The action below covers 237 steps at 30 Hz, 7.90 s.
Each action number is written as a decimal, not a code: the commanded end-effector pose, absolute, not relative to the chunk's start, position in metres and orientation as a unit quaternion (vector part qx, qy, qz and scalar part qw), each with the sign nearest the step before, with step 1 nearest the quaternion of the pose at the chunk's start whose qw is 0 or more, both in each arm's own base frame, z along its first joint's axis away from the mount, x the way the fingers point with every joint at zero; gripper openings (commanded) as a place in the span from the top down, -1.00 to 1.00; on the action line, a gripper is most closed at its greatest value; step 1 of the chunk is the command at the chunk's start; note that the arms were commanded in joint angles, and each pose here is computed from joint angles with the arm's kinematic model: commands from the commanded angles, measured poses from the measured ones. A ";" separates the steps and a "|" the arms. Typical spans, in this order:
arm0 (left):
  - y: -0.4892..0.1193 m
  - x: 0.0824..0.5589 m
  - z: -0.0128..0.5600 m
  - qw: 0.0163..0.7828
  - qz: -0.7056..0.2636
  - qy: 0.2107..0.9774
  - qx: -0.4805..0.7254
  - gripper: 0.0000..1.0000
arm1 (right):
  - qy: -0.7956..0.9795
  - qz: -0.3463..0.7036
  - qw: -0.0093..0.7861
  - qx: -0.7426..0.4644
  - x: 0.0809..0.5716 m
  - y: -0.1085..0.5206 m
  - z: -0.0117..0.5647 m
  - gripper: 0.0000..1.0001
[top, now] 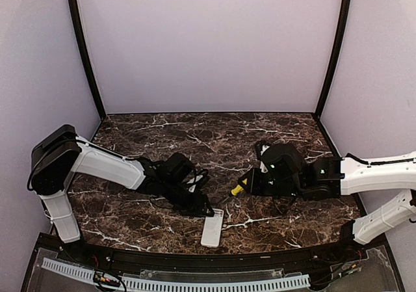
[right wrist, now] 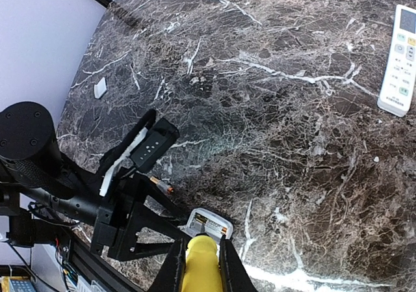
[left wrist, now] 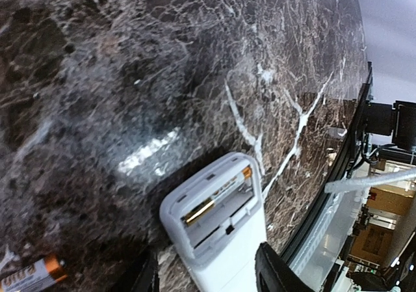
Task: Unload the batteries from the remote control
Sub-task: Adjust the remote control without the battery cover at the center of the board, then pick up the remote control without the battery cover from the center of the board, then remove the battery from the remote control without the battery cover.
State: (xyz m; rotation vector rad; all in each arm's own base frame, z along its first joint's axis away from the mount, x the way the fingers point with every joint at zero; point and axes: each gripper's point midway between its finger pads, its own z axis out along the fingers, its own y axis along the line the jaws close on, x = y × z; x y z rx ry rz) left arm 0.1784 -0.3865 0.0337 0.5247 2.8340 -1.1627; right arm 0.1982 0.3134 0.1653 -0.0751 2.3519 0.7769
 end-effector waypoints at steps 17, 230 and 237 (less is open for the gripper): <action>-0.386 0.135 0.038 -0.004 -0.249 0.949 0.194 -0.79 | 0.897 0.273 0.349 -0.003 0.216 0.294 0.166 1.00; -0.368 0.142 0.015 0.117 -0.106 0.780 0.606 0.19 | 0.945 0.194 0.245 -0.096 0.179 0.313 0.107 1.00; -0.368 0.142 0.013 0.116 -0.103 0.780 0.606 0.20 | 0.912 0.357 0.201 -0.038 0.181 0.304 0.105 1.00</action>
